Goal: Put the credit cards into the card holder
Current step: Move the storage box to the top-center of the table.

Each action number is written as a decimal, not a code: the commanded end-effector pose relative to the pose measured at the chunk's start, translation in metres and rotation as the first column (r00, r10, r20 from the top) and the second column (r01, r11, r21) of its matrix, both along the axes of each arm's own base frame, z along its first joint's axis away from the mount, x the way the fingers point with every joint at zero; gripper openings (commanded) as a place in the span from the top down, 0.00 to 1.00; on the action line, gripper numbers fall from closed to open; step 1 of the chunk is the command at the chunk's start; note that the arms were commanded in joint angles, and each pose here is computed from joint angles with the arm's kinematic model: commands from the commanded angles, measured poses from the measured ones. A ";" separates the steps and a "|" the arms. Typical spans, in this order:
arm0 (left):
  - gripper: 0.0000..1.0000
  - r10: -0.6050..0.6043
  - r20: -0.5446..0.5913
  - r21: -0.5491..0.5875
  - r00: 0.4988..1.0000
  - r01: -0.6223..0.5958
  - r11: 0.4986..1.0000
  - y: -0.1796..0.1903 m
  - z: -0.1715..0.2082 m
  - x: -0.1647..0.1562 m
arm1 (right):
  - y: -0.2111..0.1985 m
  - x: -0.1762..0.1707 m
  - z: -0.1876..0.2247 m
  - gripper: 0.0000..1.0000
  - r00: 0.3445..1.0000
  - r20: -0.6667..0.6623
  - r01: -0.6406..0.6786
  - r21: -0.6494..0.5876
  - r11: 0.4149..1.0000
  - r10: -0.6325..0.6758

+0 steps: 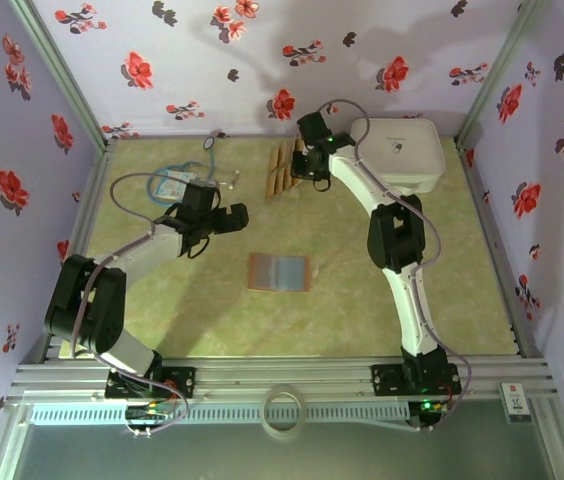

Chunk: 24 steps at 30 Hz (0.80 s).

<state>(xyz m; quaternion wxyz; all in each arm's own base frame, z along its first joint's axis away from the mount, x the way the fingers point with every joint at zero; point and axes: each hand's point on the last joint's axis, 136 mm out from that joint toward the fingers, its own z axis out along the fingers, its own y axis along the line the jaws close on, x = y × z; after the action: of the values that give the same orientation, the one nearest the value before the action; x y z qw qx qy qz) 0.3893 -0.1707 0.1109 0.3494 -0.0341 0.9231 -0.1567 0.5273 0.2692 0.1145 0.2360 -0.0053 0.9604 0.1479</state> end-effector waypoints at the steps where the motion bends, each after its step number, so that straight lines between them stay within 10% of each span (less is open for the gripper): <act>1: 0.00 -0.005 0.006 0.000 1.000 0.005 1.000 0.004 0.002 -0.004 | -0.002 0.004 0.005 0.71 1.000 -0.001 0.015 0.013 1.000 -0.015; 24: 0.00 0.001 0.015 -0.011 1.000 -0.001 1.000 0.004 0.003 -0.003 | -0.002 -0.010 -0.002 1.00 0.998 -0.052 -0.019 -0.001 1.000 0.019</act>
<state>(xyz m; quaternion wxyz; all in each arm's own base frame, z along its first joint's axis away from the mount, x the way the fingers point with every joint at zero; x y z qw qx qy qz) 0.3859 -0.1699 0.1055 0.3441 -0.0334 0.9253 -0.1560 0.5275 0.2722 0.1193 0.2335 -0.0039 0.9587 0.1623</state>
